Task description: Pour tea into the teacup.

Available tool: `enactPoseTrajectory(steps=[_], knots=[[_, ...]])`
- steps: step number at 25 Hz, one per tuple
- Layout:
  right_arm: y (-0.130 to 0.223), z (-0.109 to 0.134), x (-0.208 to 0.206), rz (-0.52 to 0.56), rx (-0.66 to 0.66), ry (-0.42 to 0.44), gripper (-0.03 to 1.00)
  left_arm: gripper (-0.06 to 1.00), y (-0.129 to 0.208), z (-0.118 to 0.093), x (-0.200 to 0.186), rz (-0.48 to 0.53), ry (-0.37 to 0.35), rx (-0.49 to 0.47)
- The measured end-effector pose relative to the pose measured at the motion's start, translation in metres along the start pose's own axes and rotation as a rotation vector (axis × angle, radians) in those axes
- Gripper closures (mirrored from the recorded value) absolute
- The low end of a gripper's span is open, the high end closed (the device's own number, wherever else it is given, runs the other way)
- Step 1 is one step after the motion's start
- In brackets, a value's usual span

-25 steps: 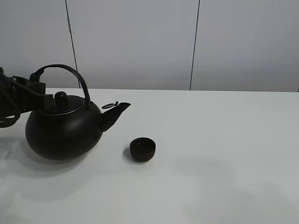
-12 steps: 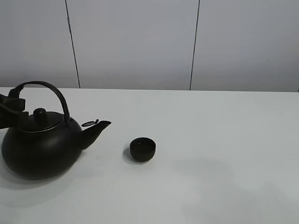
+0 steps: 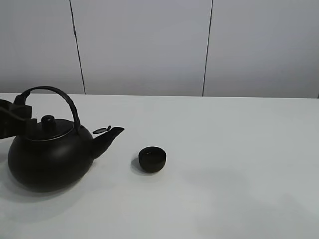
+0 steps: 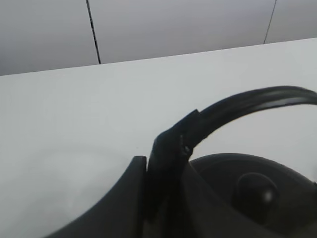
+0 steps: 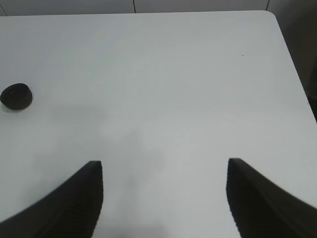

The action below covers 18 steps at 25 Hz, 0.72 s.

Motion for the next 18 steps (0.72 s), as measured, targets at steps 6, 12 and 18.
enactPoseTrajectory(steps=[6, 12, 18], knots=[[0.0000, 0.0000, 0.0000, 0.000, 0.000, 0.000, 0.48, 0.83, 0.0007, -0.0021, -0.0004, -0.007, -0.044, -0.042], [0.0000, 0.0000, 0.0000, 0.000, 0.000, 0.000, 0.48, 0.83, 0.0074, -0.0045, 0.0035, -0.005, -0.023, -0.018], [0.0000, 0.0000, 0.0000, 0.000, 0.000, 0.000, 0.48, 0.83, 0.0094, -0.0056, 0.0064, -0.019, -0.008, -0.005]])
Point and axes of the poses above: a point on each arm's last joint axis where the gripper is mounted, x pointing out along that axis toward the gripper, z along the wrist's bending axis when the last joint is at zero, y = z × x, the point moved 3 cm from there along x, pointing out along that axis toward the gripper, and after that the axes turned 12 degrees about -x, right-handed, at the moved point
